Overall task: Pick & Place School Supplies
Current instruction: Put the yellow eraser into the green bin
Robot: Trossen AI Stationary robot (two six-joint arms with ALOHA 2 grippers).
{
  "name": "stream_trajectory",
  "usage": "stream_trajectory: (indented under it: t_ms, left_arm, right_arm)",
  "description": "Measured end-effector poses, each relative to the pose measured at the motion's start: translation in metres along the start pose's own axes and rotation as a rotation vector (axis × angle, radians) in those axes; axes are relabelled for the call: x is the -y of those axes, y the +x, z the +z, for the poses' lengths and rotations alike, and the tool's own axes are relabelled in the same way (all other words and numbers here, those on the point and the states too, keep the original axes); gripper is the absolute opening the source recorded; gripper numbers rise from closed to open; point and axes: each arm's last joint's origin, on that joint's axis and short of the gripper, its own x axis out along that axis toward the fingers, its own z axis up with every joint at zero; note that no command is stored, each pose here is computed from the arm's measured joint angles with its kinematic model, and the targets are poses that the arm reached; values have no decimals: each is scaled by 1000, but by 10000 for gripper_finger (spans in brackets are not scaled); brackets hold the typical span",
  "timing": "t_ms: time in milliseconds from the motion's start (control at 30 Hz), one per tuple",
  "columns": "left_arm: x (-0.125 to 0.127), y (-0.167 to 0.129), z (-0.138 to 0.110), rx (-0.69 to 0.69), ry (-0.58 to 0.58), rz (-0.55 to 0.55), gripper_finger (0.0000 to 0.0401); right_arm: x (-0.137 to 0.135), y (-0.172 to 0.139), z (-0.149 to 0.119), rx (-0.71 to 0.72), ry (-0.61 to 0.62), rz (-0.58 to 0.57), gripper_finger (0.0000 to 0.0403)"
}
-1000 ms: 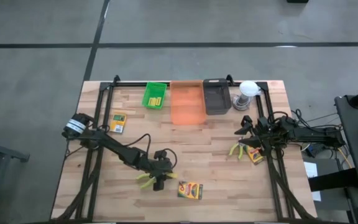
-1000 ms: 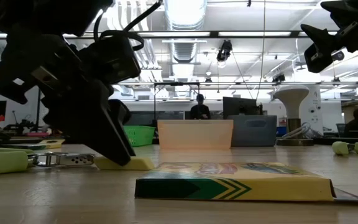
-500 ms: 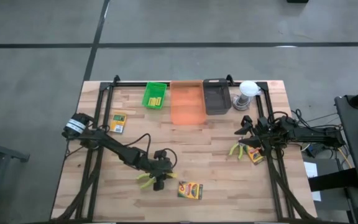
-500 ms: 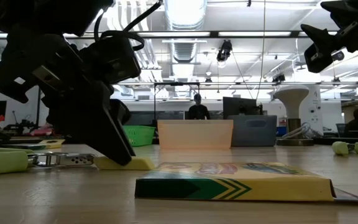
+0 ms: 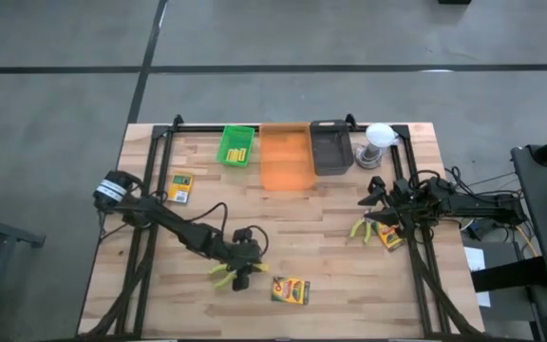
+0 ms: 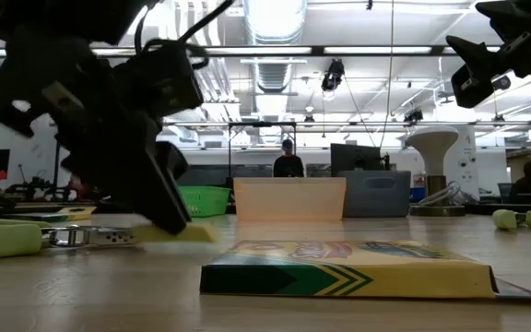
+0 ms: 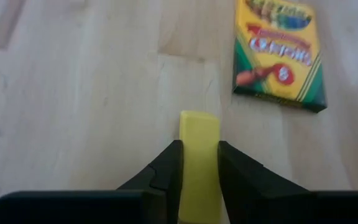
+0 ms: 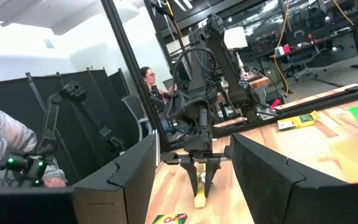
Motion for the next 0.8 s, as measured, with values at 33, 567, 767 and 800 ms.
stream_trajectory:
  t_ms: [33,567,767,800]
  left_arm:
    - [1,-2,2,7,-4,-1,92]
    - [14,-73,79,128,-194,346,92]
    - [0,-112,110,144,-616,518,92]
    - [-2,-119,115,145,-671,542,92]
  right_arm:
    - [0,0,0,0,0,0,201]
    - [0,0,0,-1,0,-1,201]
    - [0,0,0,-1,0,0,201]
    - [0,0,0,-1,0,0,201]
